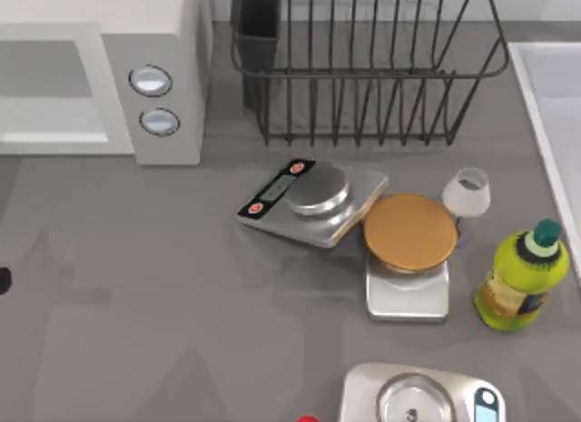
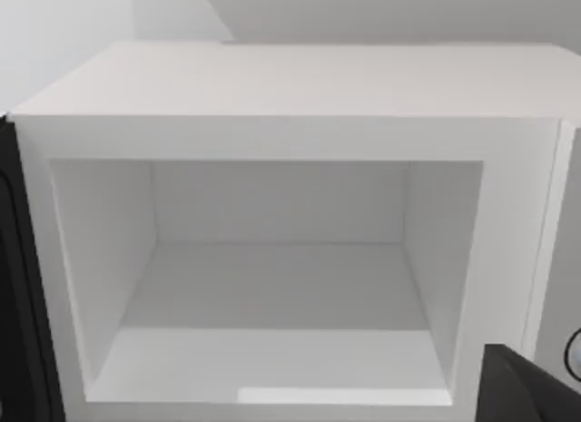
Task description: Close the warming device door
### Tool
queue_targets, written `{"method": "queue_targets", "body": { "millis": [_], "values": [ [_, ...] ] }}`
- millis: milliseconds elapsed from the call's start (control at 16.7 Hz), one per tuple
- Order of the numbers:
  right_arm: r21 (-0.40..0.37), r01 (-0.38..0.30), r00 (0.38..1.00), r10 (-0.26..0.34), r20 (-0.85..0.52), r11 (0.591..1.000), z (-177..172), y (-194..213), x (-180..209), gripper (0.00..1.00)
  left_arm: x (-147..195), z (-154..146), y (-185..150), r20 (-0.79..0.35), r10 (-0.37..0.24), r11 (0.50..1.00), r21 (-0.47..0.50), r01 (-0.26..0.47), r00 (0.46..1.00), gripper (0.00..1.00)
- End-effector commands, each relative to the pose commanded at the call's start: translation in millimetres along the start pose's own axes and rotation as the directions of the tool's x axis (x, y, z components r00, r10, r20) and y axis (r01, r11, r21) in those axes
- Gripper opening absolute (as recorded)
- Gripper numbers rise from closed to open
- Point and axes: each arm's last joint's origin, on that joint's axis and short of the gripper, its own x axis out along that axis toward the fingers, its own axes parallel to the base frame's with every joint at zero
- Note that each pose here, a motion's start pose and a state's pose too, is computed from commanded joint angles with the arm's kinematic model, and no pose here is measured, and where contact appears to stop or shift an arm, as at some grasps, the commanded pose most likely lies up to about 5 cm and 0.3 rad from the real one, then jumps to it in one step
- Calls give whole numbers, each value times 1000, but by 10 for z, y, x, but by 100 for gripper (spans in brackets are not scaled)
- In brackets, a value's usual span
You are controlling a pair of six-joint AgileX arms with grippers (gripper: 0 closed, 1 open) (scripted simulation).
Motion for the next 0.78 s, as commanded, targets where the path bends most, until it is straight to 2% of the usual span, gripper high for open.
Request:
{"method": "queue_targets", "body": {
  "millis": [360,780],
  "values": [
    [0,0,1000,0,0,1000,0,0,0,100,87,-130,111,12,0,1000,1,0,1000,0],
    [0,0,1000,0,0,1000,0,0,0,100,127,-125,77,16,-1,1000,3,1,1000,0]
  ]
}}
